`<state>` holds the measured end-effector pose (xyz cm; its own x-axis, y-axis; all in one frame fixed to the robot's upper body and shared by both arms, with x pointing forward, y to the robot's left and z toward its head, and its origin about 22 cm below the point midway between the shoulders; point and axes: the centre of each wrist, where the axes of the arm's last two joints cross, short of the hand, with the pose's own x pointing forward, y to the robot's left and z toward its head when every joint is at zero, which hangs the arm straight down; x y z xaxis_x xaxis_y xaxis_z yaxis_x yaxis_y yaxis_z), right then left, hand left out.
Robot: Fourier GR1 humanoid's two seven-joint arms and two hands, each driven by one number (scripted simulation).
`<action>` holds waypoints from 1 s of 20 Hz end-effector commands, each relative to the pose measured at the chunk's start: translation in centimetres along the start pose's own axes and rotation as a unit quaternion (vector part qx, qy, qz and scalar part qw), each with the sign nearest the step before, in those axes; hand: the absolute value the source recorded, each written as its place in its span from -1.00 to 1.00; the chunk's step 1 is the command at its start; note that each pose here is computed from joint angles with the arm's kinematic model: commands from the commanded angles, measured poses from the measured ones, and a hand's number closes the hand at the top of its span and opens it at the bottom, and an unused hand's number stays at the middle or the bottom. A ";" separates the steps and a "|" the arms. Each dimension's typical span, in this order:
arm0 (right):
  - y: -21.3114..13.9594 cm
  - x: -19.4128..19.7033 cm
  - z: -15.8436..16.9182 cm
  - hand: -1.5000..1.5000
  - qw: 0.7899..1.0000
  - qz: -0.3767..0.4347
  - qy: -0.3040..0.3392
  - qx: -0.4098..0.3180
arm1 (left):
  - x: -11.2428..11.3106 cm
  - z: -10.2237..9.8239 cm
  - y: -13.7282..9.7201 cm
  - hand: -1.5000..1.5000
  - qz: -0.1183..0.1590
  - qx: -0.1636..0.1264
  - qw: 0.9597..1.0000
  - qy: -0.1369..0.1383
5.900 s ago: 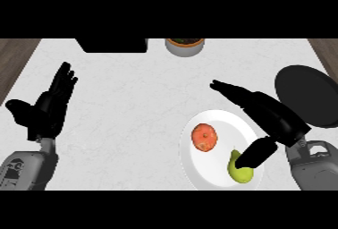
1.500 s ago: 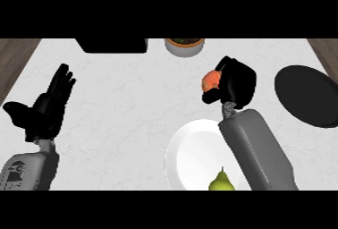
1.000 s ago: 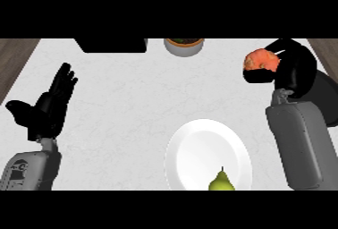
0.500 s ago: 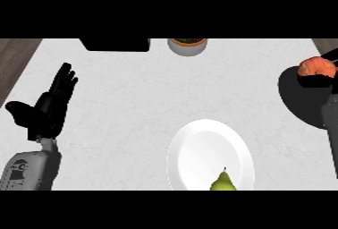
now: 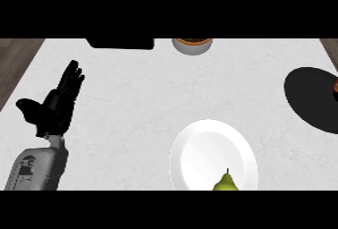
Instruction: Pick the squash from the plate and place it in the pan
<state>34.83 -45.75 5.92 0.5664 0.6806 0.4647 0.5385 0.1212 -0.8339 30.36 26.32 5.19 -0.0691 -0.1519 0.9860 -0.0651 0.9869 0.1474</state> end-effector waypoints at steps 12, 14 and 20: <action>1.0 -4.3 0.5 -1.00 0.970 -0.160 0.067 0.173 | 1.1 -0.3 -0.8 0.00 -0.001 -0.016 1.000 -0.015; 1.9 -4.6 1.4 -1.00 0.971 -0.153 0.056 0.173 | 0.5 -0.5 -0.3 0.00 0.004 -0.010 1.000 -0.008; 1.7 -5.2 1.6 -1.00 0.968 -0.241 0.025 0.064 | -0.2 0.0 0.6 0.00 0.002 -0.001 1.000 -0.003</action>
<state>31.73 -48.08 1.65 0.3994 0.4942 0.7721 0.5799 0.5161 -0.6304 30.60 26.21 5.82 -0.0778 -0.1494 0.9857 -0.0524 0.9880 0.1456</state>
